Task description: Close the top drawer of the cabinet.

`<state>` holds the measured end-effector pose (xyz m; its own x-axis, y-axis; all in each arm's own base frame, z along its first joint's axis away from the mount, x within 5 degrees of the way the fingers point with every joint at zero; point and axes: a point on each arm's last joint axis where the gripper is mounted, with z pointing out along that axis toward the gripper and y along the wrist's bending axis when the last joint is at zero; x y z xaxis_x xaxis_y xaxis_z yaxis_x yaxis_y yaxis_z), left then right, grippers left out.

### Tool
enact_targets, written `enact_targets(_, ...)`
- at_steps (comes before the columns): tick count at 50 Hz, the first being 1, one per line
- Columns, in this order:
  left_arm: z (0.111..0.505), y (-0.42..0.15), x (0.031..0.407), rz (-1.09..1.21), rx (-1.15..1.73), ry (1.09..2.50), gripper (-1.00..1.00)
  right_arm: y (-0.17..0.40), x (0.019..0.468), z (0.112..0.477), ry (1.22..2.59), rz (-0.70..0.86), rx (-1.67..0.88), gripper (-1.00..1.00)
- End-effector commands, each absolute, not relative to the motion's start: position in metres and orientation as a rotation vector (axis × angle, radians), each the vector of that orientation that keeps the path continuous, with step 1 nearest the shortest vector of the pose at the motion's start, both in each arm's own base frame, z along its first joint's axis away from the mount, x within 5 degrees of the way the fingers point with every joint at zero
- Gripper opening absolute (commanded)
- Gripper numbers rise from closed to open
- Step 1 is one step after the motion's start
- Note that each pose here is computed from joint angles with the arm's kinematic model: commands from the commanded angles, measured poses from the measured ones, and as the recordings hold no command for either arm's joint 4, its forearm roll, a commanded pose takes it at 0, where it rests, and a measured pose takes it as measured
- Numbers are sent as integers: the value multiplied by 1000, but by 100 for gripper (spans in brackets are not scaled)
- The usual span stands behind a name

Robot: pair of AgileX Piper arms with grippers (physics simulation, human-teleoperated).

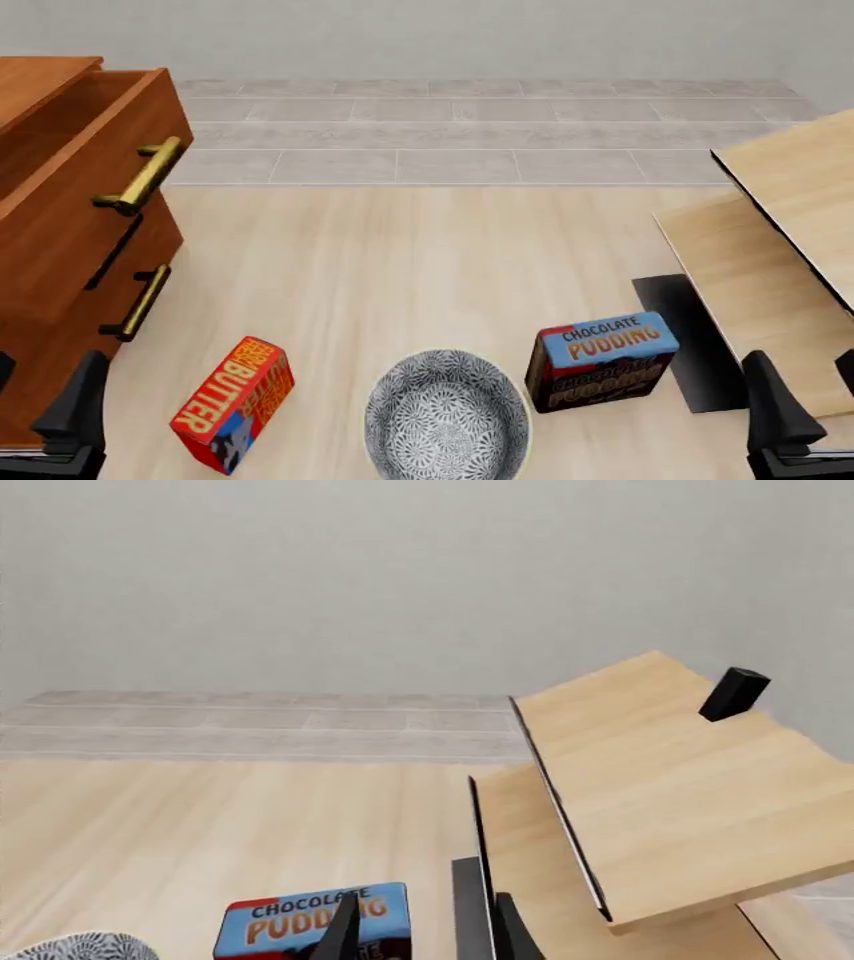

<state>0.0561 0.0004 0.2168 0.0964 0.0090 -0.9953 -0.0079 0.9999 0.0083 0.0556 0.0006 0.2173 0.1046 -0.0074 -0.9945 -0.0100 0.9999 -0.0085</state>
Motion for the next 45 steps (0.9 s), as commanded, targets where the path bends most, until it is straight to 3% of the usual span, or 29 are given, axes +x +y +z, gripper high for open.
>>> enact_targets(1, 217, 0, 56, 38, 33, 1465, 100, 1, 55, 218, 1464, 11, -22, 100)
enact_targets(45, 233, -7, 52, 258, 375, 1288, 100, 1, 56, 215, 1472, 12, -18, 100)
